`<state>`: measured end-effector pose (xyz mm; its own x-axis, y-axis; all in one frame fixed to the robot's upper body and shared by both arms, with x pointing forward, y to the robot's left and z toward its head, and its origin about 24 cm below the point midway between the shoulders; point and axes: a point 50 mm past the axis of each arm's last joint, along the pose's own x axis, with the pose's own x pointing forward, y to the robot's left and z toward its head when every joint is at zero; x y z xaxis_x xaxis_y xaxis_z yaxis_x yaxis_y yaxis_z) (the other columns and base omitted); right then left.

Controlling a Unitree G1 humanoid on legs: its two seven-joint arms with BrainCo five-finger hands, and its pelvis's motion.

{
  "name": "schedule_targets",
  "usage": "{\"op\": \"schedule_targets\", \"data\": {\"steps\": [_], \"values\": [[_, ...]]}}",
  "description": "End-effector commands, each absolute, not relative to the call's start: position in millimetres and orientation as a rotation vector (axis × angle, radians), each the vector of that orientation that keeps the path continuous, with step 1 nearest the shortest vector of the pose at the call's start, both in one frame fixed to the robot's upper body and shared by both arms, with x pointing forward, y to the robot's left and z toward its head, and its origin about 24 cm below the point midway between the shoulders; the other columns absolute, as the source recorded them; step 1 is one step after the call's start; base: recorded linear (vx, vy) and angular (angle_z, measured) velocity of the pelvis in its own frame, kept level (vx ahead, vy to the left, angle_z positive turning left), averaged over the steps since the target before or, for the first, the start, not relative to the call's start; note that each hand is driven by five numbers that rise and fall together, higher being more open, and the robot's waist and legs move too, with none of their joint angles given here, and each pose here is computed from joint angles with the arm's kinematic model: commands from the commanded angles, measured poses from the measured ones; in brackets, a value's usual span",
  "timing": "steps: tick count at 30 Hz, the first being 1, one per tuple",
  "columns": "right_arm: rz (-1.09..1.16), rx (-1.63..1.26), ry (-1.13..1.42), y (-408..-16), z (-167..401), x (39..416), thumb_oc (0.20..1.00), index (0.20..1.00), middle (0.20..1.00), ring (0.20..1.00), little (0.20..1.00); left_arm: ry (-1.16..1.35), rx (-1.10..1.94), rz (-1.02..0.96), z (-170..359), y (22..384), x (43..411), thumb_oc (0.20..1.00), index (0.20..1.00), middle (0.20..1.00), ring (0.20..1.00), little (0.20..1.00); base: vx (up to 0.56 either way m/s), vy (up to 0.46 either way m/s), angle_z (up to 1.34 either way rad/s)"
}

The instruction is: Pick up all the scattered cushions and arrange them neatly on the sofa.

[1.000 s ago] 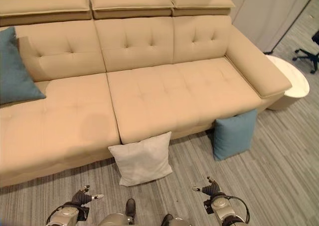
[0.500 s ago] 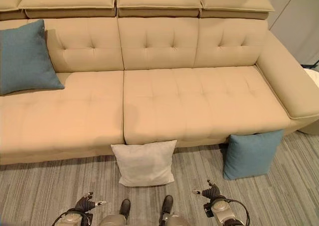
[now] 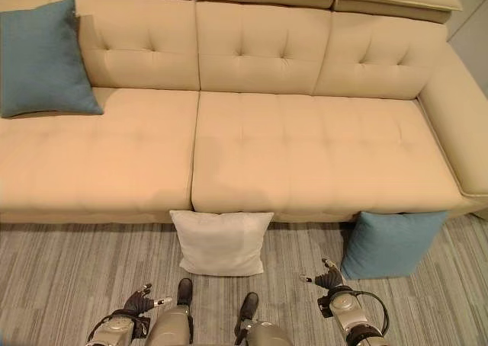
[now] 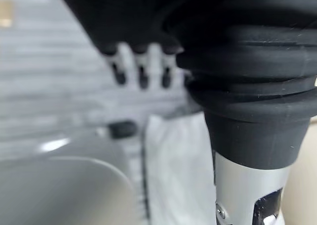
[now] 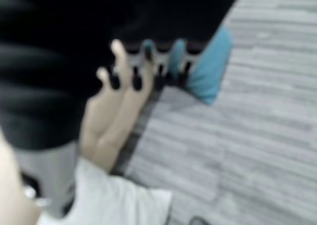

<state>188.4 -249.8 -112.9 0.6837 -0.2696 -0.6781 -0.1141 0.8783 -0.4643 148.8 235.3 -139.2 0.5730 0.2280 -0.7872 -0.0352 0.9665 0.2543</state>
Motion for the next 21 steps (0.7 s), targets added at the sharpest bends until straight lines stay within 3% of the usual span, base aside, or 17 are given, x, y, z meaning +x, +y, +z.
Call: {"op": "schedule_targets", "data": {"steps": [1, 2, 6, 9, 11, 21], "values": [[-0.088, -0.5, 0.728, -247.4, -100.7, 204.8, 1.0, 1.0, 1.0, 1.0, 1.0, 0.883, 0.217, 0.21, -128.7, 250.9, 160.2, 1.0, 1.0, 1.0, 1.0, 1.0, 0.02, 0.12, -0.2], [-0.089, -0.501, 0.713, -246.7, -98.1, 209.0, 1.0, 1.0, 1.0, 1.0, 1.0, 0.859, 0.218, 0.217, -125.0, 252.7, 165.7, 1.0, 1.0, 1.0, 1.0, 1.0, -0.05, 0.166, -0.28], [-0.184, -0.474, 0.465, -245.9, -48.5, 268.1, 1.0, 1.0, 1.0, 1.0, 1.0, 0.488, 0.142, 0.292, -65.0, 253.7, 245.5, 1.0, 1.0, 1.0, 1.0, 1.0, -0.27, 0.106, -0.17], [-0.206, -0.467, 0.393, -244.7, -31.8, 284.7, 1.0, 1.0, 1.0, 1.0, 1.0, 0.379, 0.128, 0.294, -42.4, 250.4, 268.6, 1.0, 1.0, 1.0, 1.0, 1.0, -0.15, 0.044, -0.05], [-0.237, -0.447, 0.274, -240.9, -2.6, 309.8, 1.0, 1.0, 1.0, 1.0, 1.0, 0.201, 0.113, 0.299, -1.0, 245.0, 303.9, 1.0, 1.0, 1.0, 1.0, 1.0, -0.13, 0.018, -0.04], [-0.309, -0.396, -0.013, -242.9, 83.9, 360.8, 1.0, 1.0, 1.0, 1.0, 1.0, -0.094, 0.103, 0.27, 91.9, 230.8, 363.0, 1.0, 1.0, 1.0, 1.0, 1.0, -0.09, 0.017, 0.01]]}}
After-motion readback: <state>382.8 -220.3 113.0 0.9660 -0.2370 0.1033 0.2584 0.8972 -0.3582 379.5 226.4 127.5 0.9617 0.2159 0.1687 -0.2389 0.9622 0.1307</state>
